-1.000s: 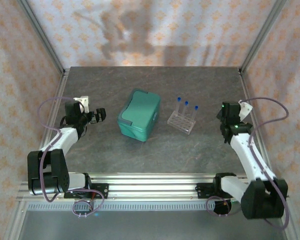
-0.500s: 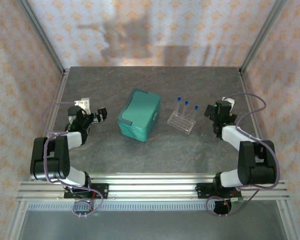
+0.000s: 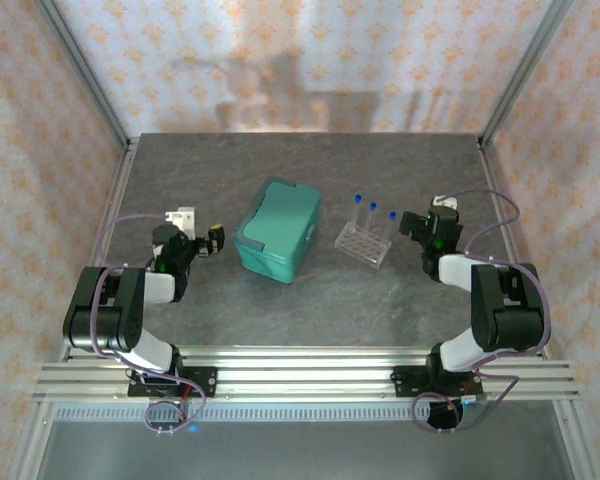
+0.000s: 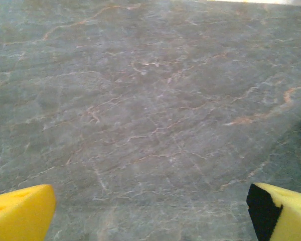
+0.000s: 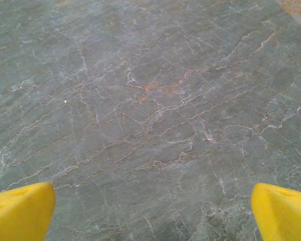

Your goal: Organize the chemistry lab equipment

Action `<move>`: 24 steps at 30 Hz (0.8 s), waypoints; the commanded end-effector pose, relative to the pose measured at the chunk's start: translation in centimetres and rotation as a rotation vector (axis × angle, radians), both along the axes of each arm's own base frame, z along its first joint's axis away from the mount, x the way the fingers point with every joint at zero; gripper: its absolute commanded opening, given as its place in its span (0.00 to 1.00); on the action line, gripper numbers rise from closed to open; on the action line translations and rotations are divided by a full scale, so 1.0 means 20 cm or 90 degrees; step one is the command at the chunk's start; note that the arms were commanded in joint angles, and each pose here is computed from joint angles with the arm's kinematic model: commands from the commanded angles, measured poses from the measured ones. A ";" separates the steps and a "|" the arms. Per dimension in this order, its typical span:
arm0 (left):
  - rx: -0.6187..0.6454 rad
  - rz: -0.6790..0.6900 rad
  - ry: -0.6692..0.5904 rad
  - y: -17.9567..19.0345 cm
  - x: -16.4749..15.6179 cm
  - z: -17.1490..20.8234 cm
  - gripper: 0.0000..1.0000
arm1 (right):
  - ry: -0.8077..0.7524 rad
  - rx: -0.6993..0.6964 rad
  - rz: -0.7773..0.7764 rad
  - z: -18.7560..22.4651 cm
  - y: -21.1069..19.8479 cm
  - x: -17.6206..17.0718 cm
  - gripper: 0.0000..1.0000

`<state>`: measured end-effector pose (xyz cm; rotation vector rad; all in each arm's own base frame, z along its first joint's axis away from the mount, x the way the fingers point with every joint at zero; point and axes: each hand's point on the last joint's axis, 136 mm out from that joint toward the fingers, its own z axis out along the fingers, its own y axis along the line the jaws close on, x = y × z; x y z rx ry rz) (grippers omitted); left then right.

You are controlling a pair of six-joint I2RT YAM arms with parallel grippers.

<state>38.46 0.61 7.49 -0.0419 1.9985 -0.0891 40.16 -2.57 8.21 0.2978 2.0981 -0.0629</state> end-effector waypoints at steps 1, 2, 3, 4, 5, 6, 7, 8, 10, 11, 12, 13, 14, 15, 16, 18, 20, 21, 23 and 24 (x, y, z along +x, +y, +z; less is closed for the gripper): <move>0.027 0.044 -0.069 0.06 0.05 0.11 0.99 | -0.029 -0.007 0.008 0.05 0.00 0.03 1.00; 0.029 0.044 -0.064 0.07 0.05 0.12 0.99 | -0.026 -0.007 0.007 0.04 0.00 0.03 1.00; 0.030 0.044 -0.050 0.07 0.05 0.11 0.99 | -0.026 -0.008 0.007 0.04 0.00 0.03 1.00; 0.029 0.043 -0.052 0.06 0.05 0.11 0.99 | -0.026 -0.009 0.009 0.04 0.00 0.03 1.00; 0.028 0.046 -0.065 0.07 0.05 0.11 0.99 | -0.028 -0.009 0.011 0.05 0.00 0.03 1.00; 0.028 0.046 -0.065 0.07 0.05 0.11 0.99 | -0.031 -0.007 0.015 0.05 0.01 0.03 1.00; 0.029 0.051 -0.056 0.07 0.05 0.11 0.99 | -0.037 -0.007 0.020 0.05 0.01 0.02 1.00; 0.029 0.063 -0.053 0.09 0.05 0.11 0.99 | -0.044 -0.007 0.020 0.06 0.01 0.02 1.00; 0.029 0.070 -0.058 0.10 0.05 0.11 0.99 | -0.067 -0.010 0.019 0.04 0.01 -0.02 1.00; 0.030 0.070 -0.054 0.10 0.05 0.11 0.99 | -0.102 -0.015 0.017 0.03 0.01 -0.04 1.00; 0.030 0.070 -0.056 0.10 0.06 0.11 0.99 | -0.120 -0.020 0.014 0.04 0.02 -0.03 0.99; 0.029 0.070 -0.057 0.10 0.05 0.11 0.99 | -0.078 -0.019 0.011 0.02 0.01 -0.03 0.99; 0.030 0.070 -0.057 0.10 0.06 0.11 0.99 | -0.081 -0.019 0.010 0.03 0.01 -0.02 0.99; 0.029 0.070 -0.055 0.10 0.06 0.11 0.99 | -0.103 -0.019 0.010 0.03 0.01 -0.02 0.99; 0.029 0.069 -0.057 0.10 0.06 0.11 0.99 | -0.095 -0.019 0.010 0.03 0.01 -0.03 0.99; 0.029 0.070 -0.056 0.10 0.05 0.11 0.99 | -0.091 -0.020 0.010 0.03 0.01 -0.03 0.99; 0.029 0.069 -0.056 0.10 0.05 0.11 0.99 | -0.077 -0.019 0.010 0.02 0.01 -0.03 0.99; 0.029 0.070 -0.056 0.10 0.05 0.11 0.99 | -0.089 -0.019 0.010 0.03 0.01 -0.03 1.00; 0.029 0.070 -0.057 0.10 0.06 0.11 0.99 | -0.082 -0.020 0.010 0.03 0.01 -0.03 0.99; 0.029 0.069 -0.055 0.10 0.05 0.11 0.99 | -0.087 -0.019 0.011 0.03 0.01 -0.03 0.99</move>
